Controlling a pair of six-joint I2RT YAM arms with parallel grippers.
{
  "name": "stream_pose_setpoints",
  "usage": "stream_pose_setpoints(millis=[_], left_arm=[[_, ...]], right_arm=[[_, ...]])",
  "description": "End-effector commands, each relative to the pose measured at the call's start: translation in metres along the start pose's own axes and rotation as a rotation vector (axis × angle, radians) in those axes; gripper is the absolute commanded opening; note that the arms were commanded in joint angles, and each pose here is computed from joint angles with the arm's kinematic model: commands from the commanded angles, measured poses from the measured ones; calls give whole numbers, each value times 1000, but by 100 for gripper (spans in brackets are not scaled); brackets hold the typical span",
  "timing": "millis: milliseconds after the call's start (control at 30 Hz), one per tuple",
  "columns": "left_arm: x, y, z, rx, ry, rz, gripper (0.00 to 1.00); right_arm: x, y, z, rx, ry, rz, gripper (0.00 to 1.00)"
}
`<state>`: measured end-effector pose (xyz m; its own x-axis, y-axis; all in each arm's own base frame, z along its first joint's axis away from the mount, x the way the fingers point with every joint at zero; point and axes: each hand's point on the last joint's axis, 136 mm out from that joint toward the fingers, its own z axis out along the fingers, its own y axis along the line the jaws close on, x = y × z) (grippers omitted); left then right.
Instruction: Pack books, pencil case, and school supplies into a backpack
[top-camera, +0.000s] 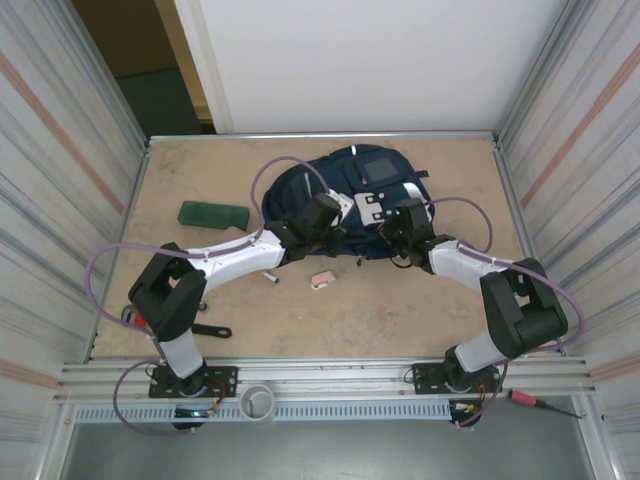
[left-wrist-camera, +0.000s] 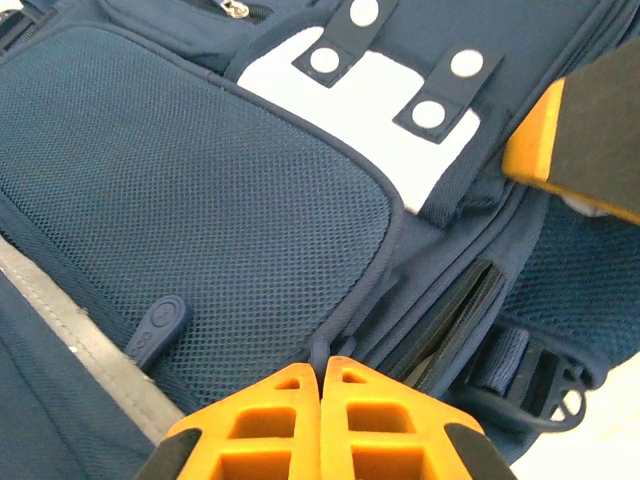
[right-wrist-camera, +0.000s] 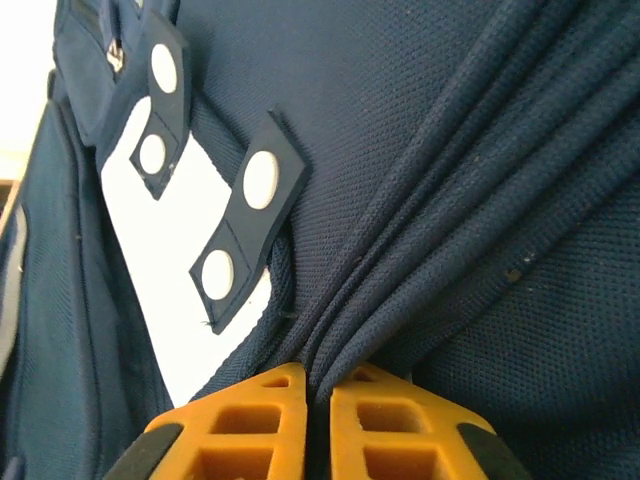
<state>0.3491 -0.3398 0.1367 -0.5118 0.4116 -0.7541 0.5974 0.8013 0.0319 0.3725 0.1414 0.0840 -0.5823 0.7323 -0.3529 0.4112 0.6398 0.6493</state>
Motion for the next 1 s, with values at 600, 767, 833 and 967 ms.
stream_pose_setpoints(millis=[600,767,833,967], left_arm=[[-22,84,-32,-127,-106,-122,0],[-42,56,-36,-53,-145,-108,0],[-51,43,-36,-17,-155,-104,0],[-65,21,-36,25,-169,-87,0]], right_arm=[[-53,2,-30,-41,-25,-160,0],[-56,3,-17,-23,83,-212,8],[-63,1,-15,-23,118,-201,13],[-72,-8,-22,-17,136,-189,31]])
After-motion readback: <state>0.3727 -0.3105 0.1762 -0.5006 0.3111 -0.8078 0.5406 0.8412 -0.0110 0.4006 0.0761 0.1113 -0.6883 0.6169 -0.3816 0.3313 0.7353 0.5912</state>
